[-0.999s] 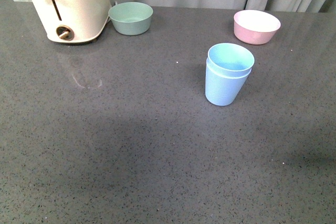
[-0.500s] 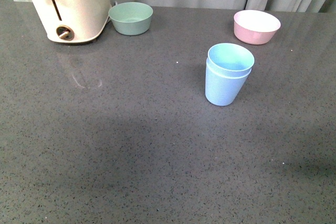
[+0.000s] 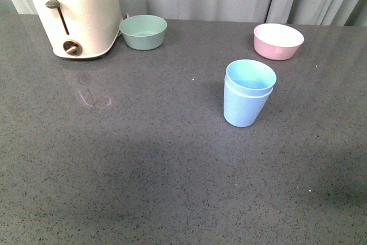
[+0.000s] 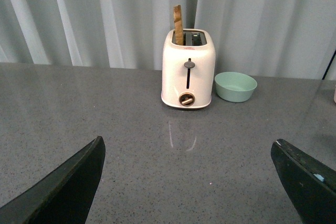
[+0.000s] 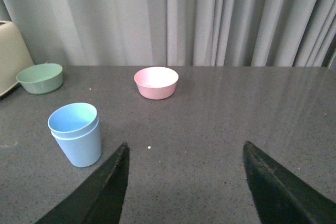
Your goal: Stack blue cups with both arms
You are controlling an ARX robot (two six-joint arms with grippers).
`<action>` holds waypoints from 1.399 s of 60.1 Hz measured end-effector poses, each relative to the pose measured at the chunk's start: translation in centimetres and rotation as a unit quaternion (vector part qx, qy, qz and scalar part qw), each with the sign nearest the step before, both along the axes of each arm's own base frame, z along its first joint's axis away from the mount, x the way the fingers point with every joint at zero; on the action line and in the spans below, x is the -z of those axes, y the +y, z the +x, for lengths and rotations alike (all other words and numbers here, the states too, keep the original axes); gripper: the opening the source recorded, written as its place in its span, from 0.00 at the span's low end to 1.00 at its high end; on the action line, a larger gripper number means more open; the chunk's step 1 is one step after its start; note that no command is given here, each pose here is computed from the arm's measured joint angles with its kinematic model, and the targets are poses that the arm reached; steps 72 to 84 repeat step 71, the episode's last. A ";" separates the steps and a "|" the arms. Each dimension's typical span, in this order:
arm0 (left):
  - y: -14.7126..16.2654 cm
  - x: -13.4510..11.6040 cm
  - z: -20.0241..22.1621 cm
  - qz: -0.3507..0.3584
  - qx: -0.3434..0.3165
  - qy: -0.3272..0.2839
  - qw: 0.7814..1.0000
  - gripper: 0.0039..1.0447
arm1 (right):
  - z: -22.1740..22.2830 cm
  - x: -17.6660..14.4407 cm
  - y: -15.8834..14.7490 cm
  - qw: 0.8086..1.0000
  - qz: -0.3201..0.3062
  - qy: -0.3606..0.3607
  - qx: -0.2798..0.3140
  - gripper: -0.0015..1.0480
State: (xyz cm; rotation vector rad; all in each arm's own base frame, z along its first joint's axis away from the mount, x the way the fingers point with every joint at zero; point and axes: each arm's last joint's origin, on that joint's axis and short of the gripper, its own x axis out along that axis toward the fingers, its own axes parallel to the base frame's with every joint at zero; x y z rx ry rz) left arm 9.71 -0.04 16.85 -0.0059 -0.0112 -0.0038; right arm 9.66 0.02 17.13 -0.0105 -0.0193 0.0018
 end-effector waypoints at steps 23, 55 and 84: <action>0.0 0.0 0.0 0.000 0.000 0.000 1.000 0.92 | 0.0 0.0 0.0 1.000 0.000 0.000 0.000 0.91; 0.0 0.0 0.0 0.000 0.000 0.000 1.000 0.92 | 0.0 0.0 0.0 1.000 0.000 0.000 0.000 0.91; 0.0 0.0 0.0 0.000 0.000 0.000 1.000 0.92 | 0.0 0.0 0.0 1.000 0.000 0.000 0.000 0.91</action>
